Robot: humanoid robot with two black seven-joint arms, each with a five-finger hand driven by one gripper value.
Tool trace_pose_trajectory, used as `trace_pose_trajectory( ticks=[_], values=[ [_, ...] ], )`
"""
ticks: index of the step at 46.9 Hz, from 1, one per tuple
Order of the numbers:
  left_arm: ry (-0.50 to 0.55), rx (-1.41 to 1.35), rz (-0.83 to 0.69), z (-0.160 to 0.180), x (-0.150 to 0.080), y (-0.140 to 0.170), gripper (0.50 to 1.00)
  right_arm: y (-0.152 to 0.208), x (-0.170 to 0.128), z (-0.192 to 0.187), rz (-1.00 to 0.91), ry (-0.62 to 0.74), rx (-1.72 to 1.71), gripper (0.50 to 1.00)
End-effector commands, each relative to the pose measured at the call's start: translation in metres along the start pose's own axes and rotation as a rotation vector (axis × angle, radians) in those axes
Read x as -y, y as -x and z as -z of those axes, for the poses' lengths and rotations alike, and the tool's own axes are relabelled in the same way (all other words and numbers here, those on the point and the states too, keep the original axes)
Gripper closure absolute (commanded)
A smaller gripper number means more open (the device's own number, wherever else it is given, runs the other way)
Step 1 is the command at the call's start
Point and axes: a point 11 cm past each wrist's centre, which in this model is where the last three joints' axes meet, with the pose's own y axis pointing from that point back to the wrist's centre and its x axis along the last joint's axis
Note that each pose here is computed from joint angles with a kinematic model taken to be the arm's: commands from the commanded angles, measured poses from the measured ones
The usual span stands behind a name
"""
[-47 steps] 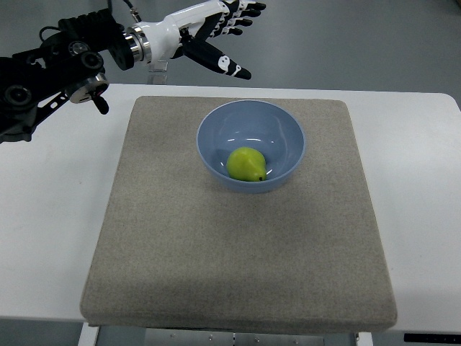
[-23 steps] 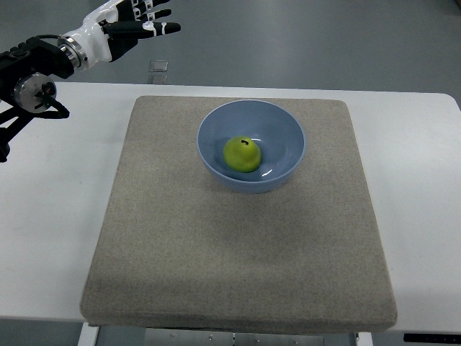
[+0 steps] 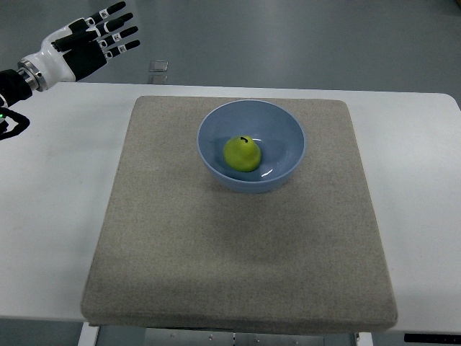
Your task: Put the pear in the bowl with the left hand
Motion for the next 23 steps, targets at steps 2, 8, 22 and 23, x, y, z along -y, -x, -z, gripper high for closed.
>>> trace_pose_trajectory(
  ticks=[2,8,22,23],
  values=[
    [0.003,-0.039,0.005,0.001,-0.004,-0.003,0.506,0.0,0.0,0.0,0.0,0.0,0.0,0.574],
    [0.031,-0.091,0.008,-0.002,-0.008,-0.006,0.506,0.0,0.0,0.0,0.0,0.0,0.0,0.574],
    [0.022,-0.13,-0.026,0.012,-0.013,-0.018,0.506,0.0,0.0,0.0,0.0,0.0,0.0,0.574],
    [0.022,-0.129,-0.03,0.013,-0.014,-0.02,0.506,-0.001,0.0,0.0,-0.002,0.0,0.0,0.574]
  ],
)
